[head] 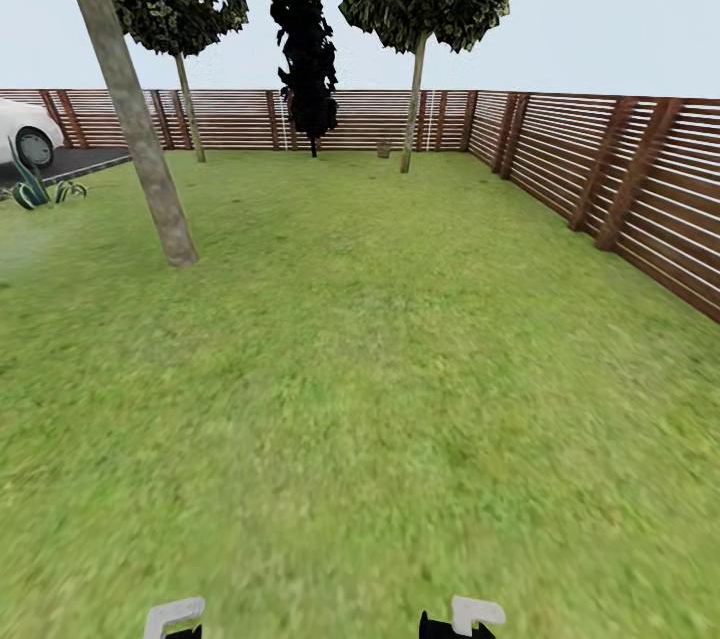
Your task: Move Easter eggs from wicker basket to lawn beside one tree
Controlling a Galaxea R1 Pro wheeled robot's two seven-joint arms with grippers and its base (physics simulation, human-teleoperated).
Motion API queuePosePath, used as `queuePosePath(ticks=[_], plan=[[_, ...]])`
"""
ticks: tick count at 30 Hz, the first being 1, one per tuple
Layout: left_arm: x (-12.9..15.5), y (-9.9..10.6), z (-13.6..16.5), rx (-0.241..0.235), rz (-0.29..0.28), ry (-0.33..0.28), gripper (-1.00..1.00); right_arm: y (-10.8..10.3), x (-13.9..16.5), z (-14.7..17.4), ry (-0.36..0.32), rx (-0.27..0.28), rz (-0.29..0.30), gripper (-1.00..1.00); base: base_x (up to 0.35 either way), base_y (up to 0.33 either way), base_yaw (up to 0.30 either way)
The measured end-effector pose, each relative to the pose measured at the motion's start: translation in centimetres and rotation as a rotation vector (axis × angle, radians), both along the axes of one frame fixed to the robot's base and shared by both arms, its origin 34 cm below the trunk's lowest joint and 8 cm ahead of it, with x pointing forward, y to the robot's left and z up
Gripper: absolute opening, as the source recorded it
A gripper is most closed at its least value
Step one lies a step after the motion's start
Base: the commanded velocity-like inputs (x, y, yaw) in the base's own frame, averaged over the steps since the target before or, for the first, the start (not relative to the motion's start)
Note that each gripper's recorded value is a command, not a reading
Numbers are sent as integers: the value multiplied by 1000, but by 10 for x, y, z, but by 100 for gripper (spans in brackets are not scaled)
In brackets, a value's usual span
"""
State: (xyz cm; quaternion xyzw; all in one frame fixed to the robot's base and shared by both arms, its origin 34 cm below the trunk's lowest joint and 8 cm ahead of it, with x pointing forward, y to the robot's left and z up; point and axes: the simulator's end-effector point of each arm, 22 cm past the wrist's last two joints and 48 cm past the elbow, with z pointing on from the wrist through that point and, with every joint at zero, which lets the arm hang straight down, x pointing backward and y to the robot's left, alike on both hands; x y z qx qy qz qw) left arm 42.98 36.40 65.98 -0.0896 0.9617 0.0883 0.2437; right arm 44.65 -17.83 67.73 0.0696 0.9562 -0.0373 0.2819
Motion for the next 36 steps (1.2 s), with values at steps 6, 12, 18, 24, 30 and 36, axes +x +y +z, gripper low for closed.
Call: queuePosePath(ticks=[6,12,18,24,30,36], plan=[[0,0,0,0,0,0,100,0,0,0,1,0,1,100,322,0,0],[0,0,0,0,0,0,100,0,0,0,2,0,1,100,322,0,0],[0,0,0,0,0,0,100,0,0,0,1,0,0,100,322,0,0],[0,0,0,0,0,0,100,0,0,0,1,0,0,100,322,0,0],[0,0,0,0,0,0,100,0,0,0,1,0,0,100,322,0,0],[0,0,0,0,0,0,100,0,0,0,0,0,0,100,322,0,0]])
